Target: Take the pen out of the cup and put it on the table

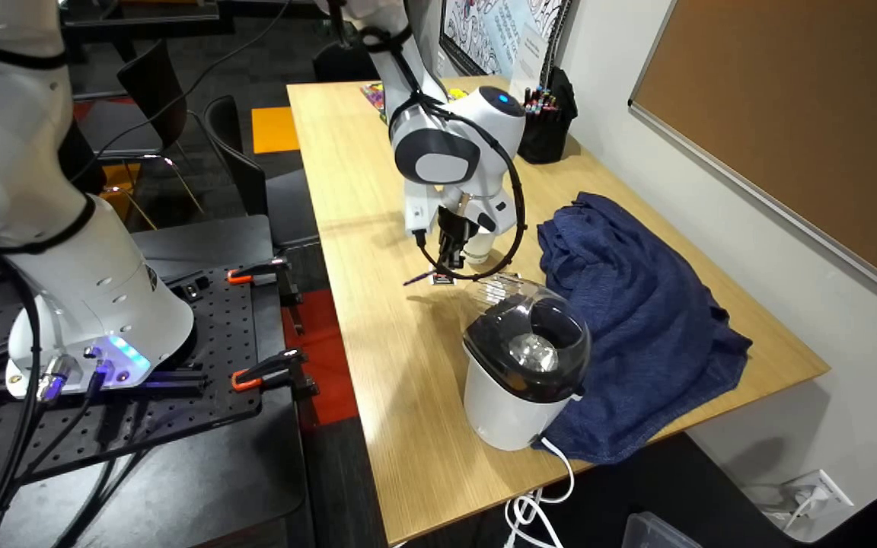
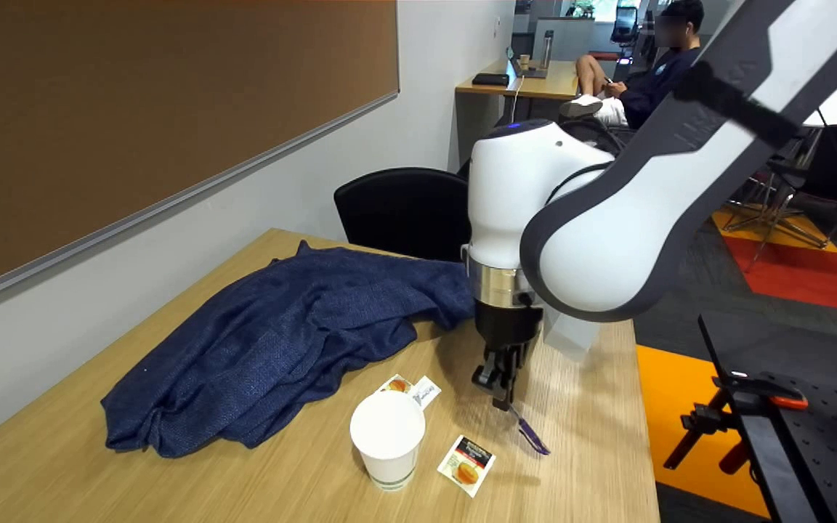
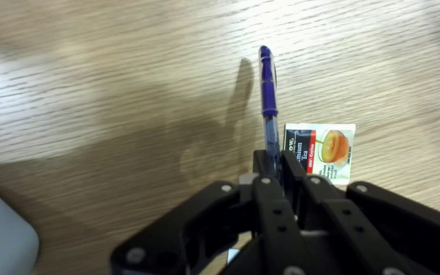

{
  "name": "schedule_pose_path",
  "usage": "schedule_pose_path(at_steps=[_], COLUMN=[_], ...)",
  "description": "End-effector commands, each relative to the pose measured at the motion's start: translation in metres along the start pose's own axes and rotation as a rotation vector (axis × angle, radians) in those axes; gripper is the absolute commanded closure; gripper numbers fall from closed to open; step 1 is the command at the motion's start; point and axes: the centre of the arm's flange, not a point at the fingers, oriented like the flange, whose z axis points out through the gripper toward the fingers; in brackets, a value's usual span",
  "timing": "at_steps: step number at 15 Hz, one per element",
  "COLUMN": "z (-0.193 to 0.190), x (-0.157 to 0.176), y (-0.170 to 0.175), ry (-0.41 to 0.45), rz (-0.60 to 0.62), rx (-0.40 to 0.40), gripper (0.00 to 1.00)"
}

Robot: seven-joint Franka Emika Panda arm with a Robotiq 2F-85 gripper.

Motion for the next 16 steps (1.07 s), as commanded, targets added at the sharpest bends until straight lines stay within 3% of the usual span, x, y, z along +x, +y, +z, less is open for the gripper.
schedule_pose_path(at_steps=[1,2,3,4,6,12,16], z=[0.011,0.012,0.013,0.013,0.012,-0.022,-0.073], x=[0.014,0.016,0.017,0.018,0.018,-0.001,-0.030], y=[-0.004,-0.004,-0.005,-0.005,-0.006,-0.008,-0.008], ry=[-0.007,-0.008,-0.006,-0.006,-0.003,0.044,0.123], rz=[0.037,0.036,0.034,0.034,0.036,0.034,0.031], rx=[0.008,0.008,0.006,0.004,0.006,-0.010,-0.001], gripper=[0.97,0.96,0.64,0.64,0.50,0.04,0.00])
